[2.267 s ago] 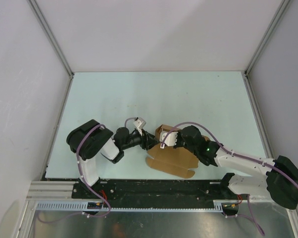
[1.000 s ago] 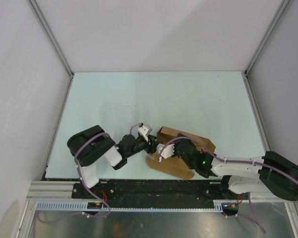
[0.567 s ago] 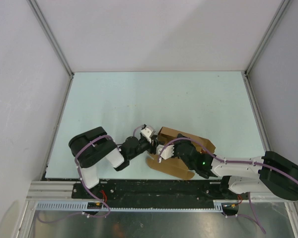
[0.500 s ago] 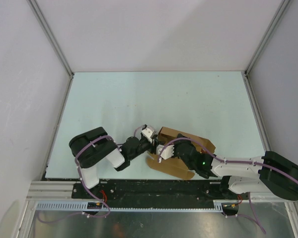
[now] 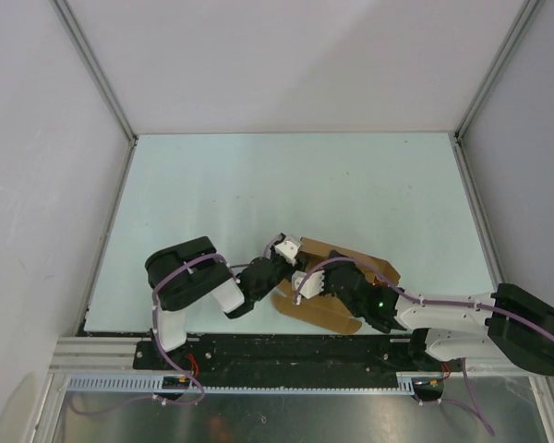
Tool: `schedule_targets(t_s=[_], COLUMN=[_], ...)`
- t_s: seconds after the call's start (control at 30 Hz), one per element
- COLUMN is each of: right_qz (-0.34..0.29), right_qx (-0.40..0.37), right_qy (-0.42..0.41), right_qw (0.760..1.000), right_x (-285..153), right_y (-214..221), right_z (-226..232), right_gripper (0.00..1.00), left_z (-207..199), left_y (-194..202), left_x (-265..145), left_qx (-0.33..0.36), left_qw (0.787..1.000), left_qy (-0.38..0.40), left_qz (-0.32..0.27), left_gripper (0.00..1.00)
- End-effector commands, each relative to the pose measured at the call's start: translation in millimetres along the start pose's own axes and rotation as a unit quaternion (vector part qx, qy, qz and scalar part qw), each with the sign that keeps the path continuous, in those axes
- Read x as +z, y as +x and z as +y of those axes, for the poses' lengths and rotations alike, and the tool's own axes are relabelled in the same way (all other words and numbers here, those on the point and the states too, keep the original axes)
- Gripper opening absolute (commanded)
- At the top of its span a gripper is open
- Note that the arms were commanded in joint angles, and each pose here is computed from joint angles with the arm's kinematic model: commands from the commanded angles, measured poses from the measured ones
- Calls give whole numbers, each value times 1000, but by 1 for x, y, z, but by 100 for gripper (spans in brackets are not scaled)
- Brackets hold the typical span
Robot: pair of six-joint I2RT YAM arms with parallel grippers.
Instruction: Fold the paper box
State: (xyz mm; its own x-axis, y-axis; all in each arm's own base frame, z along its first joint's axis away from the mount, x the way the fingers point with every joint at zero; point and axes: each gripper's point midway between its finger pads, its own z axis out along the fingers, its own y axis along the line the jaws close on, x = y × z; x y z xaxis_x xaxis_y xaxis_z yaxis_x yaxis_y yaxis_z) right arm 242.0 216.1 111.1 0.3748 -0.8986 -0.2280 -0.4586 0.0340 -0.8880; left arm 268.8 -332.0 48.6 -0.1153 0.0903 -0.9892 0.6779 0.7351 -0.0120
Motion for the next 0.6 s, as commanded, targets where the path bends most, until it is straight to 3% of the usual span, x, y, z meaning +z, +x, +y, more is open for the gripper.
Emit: schedule_targets(t_s=[0.0, 0.37, 0.57], right_qz=[-11, -11, -10], right_qx=[6, 1, 0], right_qy=[-17, -24, -26], right_qw=[1000, 1000, 1000], right_x=[-3, -1, 0], right_y=[-2, -2, -2], right_z=[9, 13, 15], right_gripper=[11, 21, 25], left_z=[8, 9, 3], left_y=[-55, -60, -64], left_x=[9, 12, 13], left_qx=[-9, 7, 22], left_qw=[993, 990, 987], left_qy=[-42, -85, -103], left_qz=[-109, -116, -120], left_gripper=[58, 42, 25])
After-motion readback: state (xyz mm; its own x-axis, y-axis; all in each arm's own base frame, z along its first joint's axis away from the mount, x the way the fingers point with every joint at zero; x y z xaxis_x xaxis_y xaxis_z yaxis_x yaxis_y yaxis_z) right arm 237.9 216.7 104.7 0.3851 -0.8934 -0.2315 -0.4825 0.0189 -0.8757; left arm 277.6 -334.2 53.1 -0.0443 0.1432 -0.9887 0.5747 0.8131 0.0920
